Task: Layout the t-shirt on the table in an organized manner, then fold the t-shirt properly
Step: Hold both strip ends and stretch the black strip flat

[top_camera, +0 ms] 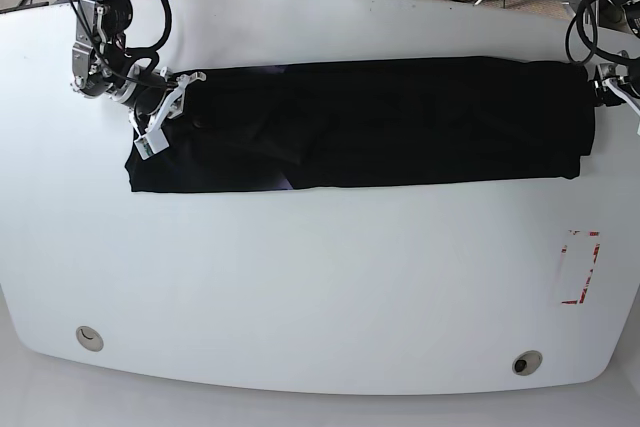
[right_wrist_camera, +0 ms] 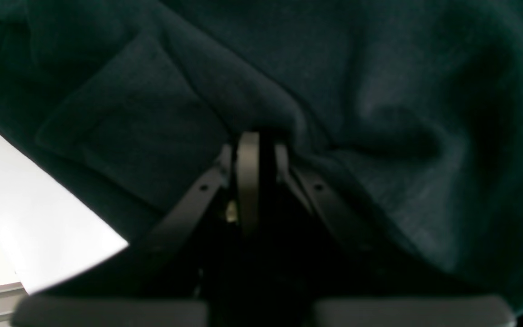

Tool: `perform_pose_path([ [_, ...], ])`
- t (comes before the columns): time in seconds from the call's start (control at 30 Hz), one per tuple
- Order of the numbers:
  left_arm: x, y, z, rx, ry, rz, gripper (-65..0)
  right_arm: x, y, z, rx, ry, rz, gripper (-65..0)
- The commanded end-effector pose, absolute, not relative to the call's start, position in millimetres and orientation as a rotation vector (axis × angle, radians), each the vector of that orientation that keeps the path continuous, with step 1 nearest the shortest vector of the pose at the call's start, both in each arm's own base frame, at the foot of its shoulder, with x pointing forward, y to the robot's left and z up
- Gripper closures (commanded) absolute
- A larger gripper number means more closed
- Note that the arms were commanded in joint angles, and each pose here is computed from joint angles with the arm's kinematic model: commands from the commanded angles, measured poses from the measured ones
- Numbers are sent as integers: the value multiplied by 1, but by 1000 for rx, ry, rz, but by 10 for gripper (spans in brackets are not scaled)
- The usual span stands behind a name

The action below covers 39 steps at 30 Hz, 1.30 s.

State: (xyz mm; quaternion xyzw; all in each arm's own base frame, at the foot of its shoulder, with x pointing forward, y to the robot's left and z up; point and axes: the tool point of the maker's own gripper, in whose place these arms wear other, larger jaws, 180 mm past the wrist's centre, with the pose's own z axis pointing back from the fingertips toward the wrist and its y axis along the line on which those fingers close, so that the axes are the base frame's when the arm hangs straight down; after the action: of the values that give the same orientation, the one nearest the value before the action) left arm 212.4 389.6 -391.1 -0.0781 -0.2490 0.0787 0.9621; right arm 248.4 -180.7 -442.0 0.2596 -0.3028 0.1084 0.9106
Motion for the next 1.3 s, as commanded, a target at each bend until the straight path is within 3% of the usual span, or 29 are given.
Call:
perform_pose_path([
  [0.0,224,399,-377,-149,-561,158,-358,218,-196,-469,434,-449,272,-44],
  [1.27,267,344,-398,-343,-585,129,-357,224,-195,-467,433,-460,276,-44],
])
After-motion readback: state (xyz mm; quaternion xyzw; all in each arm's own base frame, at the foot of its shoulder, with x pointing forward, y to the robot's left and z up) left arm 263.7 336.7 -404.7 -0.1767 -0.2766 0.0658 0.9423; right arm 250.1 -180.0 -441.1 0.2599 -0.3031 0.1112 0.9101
